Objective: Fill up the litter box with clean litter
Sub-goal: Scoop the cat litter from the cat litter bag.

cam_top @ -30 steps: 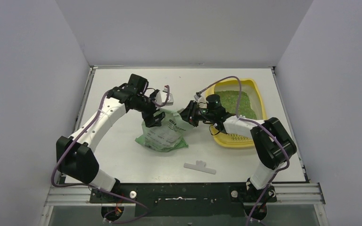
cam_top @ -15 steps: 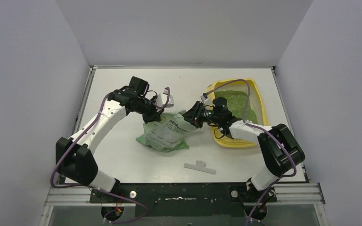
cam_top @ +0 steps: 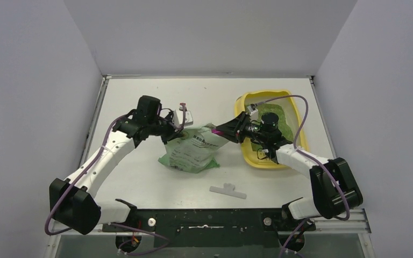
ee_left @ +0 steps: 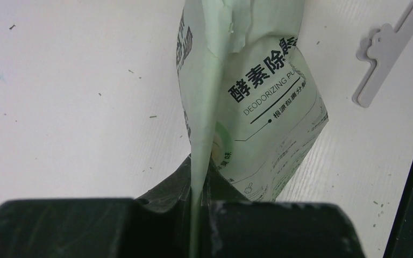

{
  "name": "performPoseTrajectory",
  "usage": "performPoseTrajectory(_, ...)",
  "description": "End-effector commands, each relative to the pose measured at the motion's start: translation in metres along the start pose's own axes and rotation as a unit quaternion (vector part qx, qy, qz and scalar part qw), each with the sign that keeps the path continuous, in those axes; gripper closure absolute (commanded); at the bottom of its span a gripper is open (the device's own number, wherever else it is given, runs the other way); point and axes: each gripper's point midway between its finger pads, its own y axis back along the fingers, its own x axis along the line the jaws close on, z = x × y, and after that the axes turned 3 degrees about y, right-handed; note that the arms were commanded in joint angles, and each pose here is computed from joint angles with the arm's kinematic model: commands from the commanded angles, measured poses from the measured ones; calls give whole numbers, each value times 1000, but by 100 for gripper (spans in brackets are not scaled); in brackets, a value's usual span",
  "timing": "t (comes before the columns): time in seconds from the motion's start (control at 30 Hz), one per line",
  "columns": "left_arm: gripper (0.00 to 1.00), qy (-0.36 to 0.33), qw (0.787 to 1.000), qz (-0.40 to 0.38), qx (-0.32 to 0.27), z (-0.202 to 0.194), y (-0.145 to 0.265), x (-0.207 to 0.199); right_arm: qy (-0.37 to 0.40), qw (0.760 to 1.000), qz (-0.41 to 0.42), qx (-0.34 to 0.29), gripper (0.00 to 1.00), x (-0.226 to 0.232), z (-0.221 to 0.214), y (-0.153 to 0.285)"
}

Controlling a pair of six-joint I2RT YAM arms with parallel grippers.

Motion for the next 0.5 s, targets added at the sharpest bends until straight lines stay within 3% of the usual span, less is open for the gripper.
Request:
performPoseTrajectory(0.0, 100, -61, 992, 59, -90, 51, 24, 17, 31, 997, 65, -18, 100, 43, 8, 22)
performPoseTrajectory(0.47, 100, -61, 992, 60, -92, 38, 35, -4, 26, 998, 46, -46, 100, 36, 12, 47)
